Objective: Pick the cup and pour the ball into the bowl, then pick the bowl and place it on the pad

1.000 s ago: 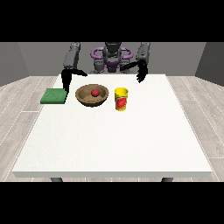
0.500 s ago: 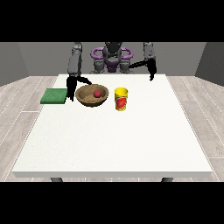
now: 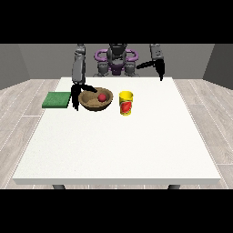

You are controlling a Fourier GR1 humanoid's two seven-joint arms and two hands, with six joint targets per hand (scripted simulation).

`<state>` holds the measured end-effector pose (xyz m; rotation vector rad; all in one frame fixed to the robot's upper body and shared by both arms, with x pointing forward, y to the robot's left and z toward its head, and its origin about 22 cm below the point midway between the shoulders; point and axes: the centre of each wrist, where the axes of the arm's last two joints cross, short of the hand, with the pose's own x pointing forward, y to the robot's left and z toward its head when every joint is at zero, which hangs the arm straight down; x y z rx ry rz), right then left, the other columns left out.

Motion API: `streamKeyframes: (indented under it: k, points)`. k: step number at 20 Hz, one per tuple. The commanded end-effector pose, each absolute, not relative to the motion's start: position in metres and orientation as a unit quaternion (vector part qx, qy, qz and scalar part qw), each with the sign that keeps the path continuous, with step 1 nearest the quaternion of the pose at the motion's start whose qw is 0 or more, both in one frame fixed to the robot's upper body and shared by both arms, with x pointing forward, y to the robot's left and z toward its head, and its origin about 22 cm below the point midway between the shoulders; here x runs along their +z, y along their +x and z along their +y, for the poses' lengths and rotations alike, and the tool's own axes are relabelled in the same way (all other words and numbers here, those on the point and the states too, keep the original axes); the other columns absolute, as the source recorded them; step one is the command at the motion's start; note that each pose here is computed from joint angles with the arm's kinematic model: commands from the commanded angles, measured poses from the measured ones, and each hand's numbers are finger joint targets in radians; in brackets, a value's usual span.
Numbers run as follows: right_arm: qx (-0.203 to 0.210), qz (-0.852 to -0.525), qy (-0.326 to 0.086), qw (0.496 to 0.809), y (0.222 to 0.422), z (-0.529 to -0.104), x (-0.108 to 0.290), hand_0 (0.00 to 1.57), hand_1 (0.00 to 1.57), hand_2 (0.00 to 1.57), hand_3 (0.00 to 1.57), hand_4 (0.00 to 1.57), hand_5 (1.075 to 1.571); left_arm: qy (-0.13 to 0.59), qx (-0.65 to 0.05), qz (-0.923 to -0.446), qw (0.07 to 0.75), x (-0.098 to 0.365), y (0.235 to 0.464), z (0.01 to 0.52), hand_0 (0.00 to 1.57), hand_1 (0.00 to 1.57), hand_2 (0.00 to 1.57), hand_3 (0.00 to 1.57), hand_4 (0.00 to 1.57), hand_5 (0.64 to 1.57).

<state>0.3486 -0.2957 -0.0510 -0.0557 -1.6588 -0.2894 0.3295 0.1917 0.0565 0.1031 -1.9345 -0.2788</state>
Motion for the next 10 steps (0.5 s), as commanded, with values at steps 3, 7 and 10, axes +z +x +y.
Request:
streamKeyframes:
  k: [3, 7, 10]
  points:
    - [-0.146, -0.713, -0.005, 0.686, 0.354, -0.287, -0.056, 0.00, 0.00, 0.00, 0.00, 0.39, 1.570, 0.043, -0.117, -0.826, 0.550, 0.074, 0.336, 0.215, 0.00, 0.00, 0.00, 0.00, 0.00, 1.565]
    - [-0.153, -0.619, -0.145, 0.756, 0.312, -0.305, -0.100, 1.57, 1.57, 1.57, 0.48, 0.79, 1.491, 0.016, -0.140, -0.849, 0.509, 0.089, 0.328, 0.191, 0.00, 0.00, 0.00, 0.00, 0.34, 1.570]
    - [-0.065, -0.624, -0.257, 0.735, 0.311, -0.330, -0.089, 1.57, 1.57, 1.57, 1.57, 0.92, 1.536, 0.010, -0.139, -0.850, 0.508, 0.087, 0.332, 0.185, 0.00, 0.00, 0.00, 0.00, 0.57, 1.549]
